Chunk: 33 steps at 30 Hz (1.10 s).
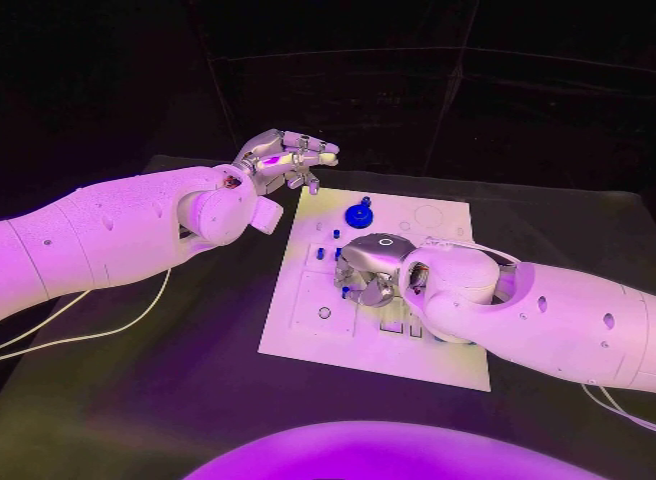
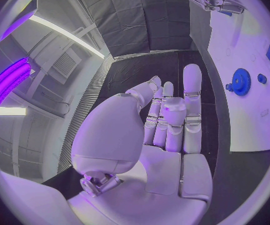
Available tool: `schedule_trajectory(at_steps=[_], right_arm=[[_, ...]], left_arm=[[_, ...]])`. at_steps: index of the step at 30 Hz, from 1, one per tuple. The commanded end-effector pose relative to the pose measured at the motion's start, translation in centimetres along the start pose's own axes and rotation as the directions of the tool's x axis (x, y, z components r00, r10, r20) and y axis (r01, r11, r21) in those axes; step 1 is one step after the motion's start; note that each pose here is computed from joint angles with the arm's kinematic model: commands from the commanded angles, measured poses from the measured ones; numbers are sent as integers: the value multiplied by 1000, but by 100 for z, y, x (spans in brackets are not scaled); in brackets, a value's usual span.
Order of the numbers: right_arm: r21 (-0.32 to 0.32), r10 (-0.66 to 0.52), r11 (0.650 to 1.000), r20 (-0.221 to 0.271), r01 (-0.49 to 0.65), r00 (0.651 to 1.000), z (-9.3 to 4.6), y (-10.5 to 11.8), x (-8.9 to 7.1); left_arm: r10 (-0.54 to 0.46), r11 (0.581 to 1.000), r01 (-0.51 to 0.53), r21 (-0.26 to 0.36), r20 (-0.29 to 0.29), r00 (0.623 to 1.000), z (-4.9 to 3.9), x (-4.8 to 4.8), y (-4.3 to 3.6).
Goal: Assemble the parts on the task board
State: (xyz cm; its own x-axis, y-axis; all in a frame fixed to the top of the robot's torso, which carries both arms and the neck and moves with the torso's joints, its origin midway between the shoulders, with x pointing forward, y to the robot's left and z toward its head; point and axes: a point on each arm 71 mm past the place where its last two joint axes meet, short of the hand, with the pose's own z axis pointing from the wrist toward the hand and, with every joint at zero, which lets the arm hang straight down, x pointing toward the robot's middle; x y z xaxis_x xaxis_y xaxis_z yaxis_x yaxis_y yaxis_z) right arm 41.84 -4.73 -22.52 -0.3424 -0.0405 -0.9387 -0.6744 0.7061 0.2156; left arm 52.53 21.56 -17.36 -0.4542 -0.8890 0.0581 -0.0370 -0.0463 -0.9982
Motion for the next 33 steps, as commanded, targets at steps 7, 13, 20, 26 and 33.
schedule_trajectory(at_steps=[7, 13, 20, 26, 33], right_arm=[[-21, 2, 1000, 68, 0, 998, -31, 16, -52], [-28, 17, 1000, 82, -15, 997, -72, 16, -61], [-26, 56, 998, 70, -55, 996, -153, -26, -51], [-20, 70, 997, 46, -69, 997, -170, -51, -33], [-1, 97, 995, 144, -97, 985, -280, -149, -100]], left_arm=[[0, 1000, 0, -3, -11, 1000, -1, -2, -6], [0, 1000, 0, -3, -10, 1000, -2, -7, -6], [1, 1000, -1, -4, -7, 1000, -6, -18, -5], [0, 1000, 0, -5, -9, 1000, -2, -13, -3], [1, 1000, -1, -5, -7, 1000, -8, -25, -3]])
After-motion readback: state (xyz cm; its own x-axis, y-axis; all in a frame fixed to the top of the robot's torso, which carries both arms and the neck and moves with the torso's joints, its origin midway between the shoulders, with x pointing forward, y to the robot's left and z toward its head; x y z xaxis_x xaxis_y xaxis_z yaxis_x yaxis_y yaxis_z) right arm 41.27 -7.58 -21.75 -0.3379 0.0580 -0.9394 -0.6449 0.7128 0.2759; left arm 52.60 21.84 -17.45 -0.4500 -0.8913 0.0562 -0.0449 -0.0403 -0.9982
